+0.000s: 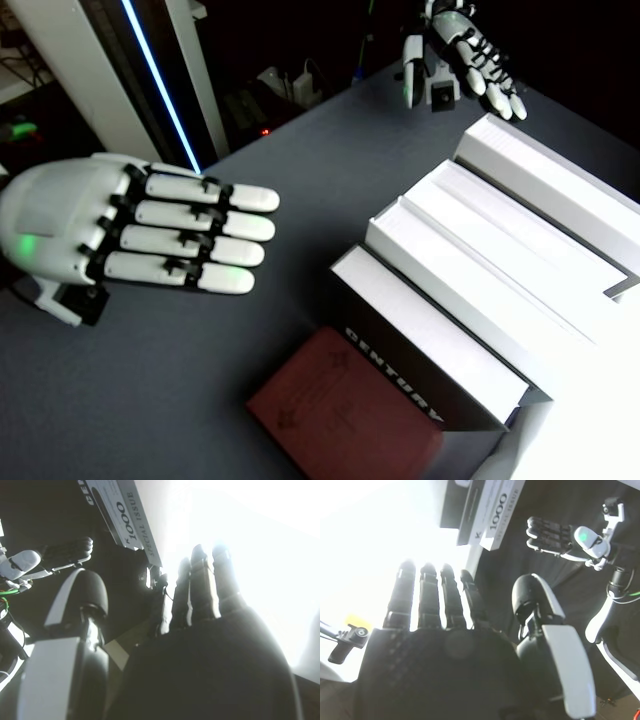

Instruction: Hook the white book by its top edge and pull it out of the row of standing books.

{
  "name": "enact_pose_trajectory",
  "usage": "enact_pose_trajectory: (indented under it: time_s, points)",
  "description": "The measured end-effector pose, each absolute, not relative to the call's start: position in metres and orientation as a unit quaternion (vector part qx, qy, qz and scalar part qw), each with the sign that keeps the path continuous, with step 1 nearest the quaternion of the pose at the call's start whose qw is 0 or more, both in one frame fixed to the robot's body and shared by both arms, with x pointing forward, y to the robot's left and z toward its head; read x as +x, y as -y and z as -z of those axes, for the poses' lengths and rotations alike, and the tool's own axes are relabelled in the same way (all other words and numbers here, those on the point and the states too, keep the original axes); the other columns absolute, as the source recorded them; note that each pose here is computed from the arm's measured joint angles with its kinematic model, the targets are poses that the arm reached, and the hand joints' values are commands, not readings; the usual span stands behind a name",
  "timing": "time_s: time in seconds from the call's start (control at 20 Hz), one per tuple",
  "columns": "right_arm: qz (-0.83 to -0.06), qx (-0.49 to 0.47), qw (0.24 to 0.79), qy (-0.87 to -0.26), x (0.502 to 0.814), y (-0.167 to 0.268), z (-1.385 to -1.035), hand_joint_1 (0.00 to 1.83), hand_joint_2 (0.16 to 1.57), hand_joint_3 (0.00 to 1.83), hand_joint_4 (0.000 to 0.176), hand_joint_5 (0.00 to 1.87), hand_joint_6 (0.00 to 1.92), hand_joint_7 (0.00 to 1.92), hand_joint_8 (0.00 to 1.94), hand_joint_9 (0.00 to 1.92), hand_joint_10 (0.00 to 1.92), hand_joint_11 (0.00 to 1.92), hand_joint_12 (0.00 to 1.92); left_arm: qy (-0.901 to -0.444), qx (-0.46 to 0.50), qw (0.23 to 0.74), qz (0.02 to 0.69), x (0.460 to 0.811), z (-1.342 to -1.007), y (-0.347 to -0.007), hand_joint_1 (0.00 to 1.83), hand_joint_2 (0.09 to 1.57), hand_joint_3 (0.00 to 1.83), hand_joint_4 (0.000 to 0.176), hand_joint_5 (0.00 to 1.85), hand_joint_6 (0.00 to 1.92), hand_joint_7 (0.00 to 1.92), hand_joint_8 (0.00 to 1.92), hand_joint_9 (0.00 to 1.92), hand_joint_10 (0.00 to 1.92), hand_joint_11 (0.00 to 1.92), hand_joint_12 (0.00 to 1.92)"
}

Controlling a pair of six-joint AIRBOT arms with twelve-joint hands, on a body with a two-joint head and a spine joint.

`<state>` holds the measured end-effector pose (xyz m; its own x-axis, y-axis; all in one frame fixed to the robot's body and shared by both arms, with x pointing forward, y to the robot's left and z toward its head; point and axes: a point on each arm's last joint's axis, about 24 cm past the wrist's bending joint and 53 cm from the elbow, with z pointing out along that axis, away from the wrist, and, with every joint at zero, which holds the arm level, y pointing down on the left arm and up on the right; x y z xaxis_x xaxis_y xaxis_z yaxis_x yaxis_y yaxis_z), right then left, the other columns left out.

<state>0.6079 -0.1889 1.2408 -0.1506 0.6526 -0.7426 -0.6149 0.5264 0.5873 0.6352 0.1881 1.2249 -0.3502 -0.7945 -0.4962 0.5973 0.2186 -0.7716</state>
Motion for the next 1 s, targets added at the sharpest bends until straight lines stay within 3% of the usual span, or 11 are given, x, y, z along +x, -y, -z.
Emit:
enact_pose_trajectory:
  time_s: [0.05,0.15,0.3,0.35,0.4,0.45,0.75,0.85,0.9,1.0]
  points:
    - [-0.486,0.018,0.651,-0.583,0.608,0.189,-1.24,0.84,1.43,0.03,0.0,0.0,0.0,0.0,0.0,0.0,0.1,0.0,0.93,-0.54,-0.092,0.563,0.619,0.635,-1.225,-0.188,0.33,1.4,0.0,0.0,0.0,0.0,0.0,0.0,0.0,0.0,0.0,0.09]
    - [-0.486,0.017,0.651,-0.583,0.608,0.189,-1.24,0.86,1.44,0.0,0.0,0.0,0.0,0.0,0.0,0.0,0.01,0.0,0.53,-0.54,-0.091,0.564,0.618,0.637,-1.224,-0.189,0.51,1.36,0.0,0.0,0.0,0.0,0.0,0.0,0.0,0.0,0.0,0.0]
    - [-0.489,0.018,0.654,-0.577,0.611,0.188,-1.245,0.78,1.45,0.0,0.0,0.0,0.0,0.0,0.0,0.0,0.0,0.0,0.47,-0.54,-0.095,0.564,0.617,0.638,-1.224,-0.19,0.61,1.33,0.0,0.0,0.0,0.0,0.0,0.0,0.0,0.0,0.0,0.0]
    - [-0.491,0.017,0.658,-0.571,0.612,0.188,-1.249,0.7,1.46,0.0,0.0,0.01,0.0,0.0,0.0,0.0,0.0,0.0,0.22,-0.541,-0.093,0.564,0.617,0.638,-1.224,-0.19,0.61,1.34,0.0,0.0,0.0,0.0,0.0,0.0,0.0,0.0,0.0,0.0]
    - [-0.49,0.013,0.665,-0.563,0.614,0.187,-1.256,0.53,1.47,0.01,0.0,0.03,0.01,0.0,0.0,0.0,0.0,0.0,0.18,-0.542,-0.094,0.563,0.616,0.638,-1.223,-0.189,0.64,1.33,0.0,0.0,0.0,0.0,0.0,0.0,0.0,0.0,0.0,0.0]
    - [-0.484,0.01,0.674,-0.558,0.617,0.186,-1.262,0.46,1.48,0.01,0.0,0.05,0.02,0.0,0.0,0.0,0.0,0.0,0.04,-0.543,-0.095,0.563,0.615,0.638,-1.222,-0.19,0.65,1.33,0.0,0.0,0.0,0.0,0.0,0.0,0.0,0.0,0.0,0.0]
    - [-0.482,-0.006,0.687,-0.544,0.648,0.162,-1.285,0.22,1.52,0.02,0.0,0.15,0.06,0.0,0.0,0.0,0.0,0.0,0.0,-0.555,-0.109,0.559,0.606,0.637,-1.208,-0.197,0.7,1.31,0.0,0.0,0.0,0.0,0.0,0.0,0.0,0.0,0.0,0.0]
    - [-0.473,-0.014,0.69,-0.547,0.654,0.156,-1.289,0.26,1.5,0.0,0.0,0.16,0.06,0.0,0.0,0.0,0.0,0.01,0.01,-0.554,-0.109,0.56,0.606,0.637,-1.209,-0.198,0.68,1.3,0.0,0.0,0.0,0.0,0.0,0.0,0.0,0.0,0.0,0.0]
    - [-0.468,-0.017,0.697,-0.543,0.657,0.154,-1.296,0.29,1.47,0.01,0.0,0.19,0.04,0.0,0.0,0.0,0.0,0.0,0.39,-0.554,-0.11,0.561,0.605,0.638,-1.209,-0.199,0.68,1.3,0.0,0.0,0.0,0.0,0.0,0.0,0.0,0.0,0.0,0.0]
    - [-0.462,-0.015,0.711,-0.53,0.664,0.157,-1.307,0.31,1.45,0.0,0.0,0.2,0.01,0.0,0.0,0.0,0.0,0.0,1.38,-0.555,-0.109,0.56,0.605,0.637,-1.209,-0.198,0.64,1.31,0.0,0.0,0.0,0.0,0.0,0.0,0.0,0.0,0.0,0.0]
